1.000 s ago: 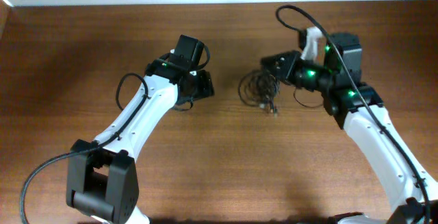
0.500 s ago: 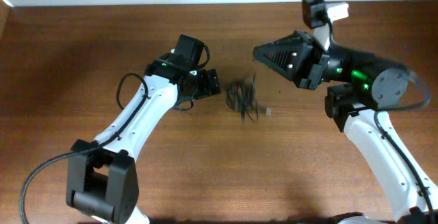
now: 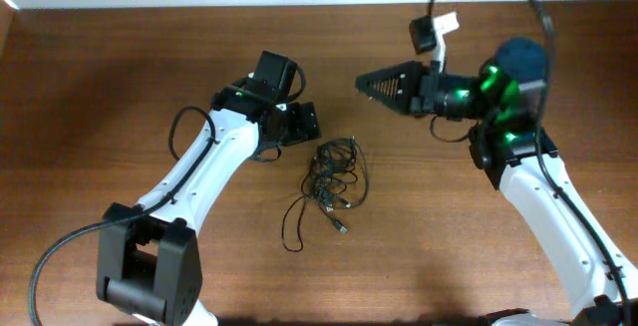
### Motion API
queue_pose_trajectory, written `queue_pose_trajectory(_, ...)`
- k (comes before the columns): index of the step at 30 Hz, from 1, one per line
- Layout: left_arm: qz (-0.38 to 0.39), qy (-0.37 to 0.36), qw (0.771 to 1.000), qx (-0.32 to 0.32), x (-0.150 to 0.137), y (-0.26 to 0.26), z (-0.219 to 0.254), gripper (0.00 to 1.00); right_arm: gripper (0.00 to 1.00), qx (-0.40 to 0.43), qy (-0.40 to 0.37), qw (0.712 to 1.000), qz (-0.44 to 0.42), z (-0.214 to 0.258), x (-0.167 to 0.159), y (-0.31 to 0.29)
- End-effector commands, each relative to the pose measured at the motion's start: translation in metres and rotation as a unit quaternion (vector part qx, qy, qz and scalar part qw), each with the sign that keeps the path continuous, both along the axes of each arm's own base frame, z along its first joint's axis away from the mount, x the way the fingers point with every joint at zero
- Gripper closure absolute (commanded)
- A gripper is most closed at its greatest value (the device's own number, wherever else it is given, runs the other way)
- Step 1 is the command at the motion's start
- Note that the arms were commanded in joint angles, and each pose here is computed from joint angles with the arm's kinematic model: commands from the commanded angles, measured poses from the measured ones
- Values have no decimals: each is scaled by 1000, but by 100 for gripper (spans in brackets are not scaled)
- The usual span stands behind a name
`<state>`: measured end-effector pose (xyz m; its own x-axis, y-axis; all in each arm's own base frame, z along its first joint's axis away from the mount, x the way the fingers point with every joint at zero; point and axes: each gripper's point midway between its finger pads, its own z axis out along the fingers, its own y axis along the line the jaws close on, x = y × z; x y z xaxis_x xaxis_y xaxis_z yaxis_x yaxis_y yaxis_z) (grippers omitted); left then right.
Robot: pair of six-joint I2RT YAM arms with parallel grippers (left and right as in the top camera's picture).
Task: Untangle cables
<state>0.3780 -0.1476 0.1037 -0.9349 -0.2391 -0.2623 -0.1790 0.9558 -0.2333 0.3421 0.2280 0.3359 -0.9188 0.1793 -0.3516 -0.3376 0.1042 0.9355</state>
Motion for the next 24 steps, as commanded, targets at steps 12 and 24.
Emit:
queue_pose_trajectory(12,40,-6,999,14,12,33,0,2,44,-365,120,910,-158,-178,-4,-54)
queue_pose_trajectory(24,94,14,995,38,12,80,-4,1,33,-420,267,858,-123,-278,-31,5)
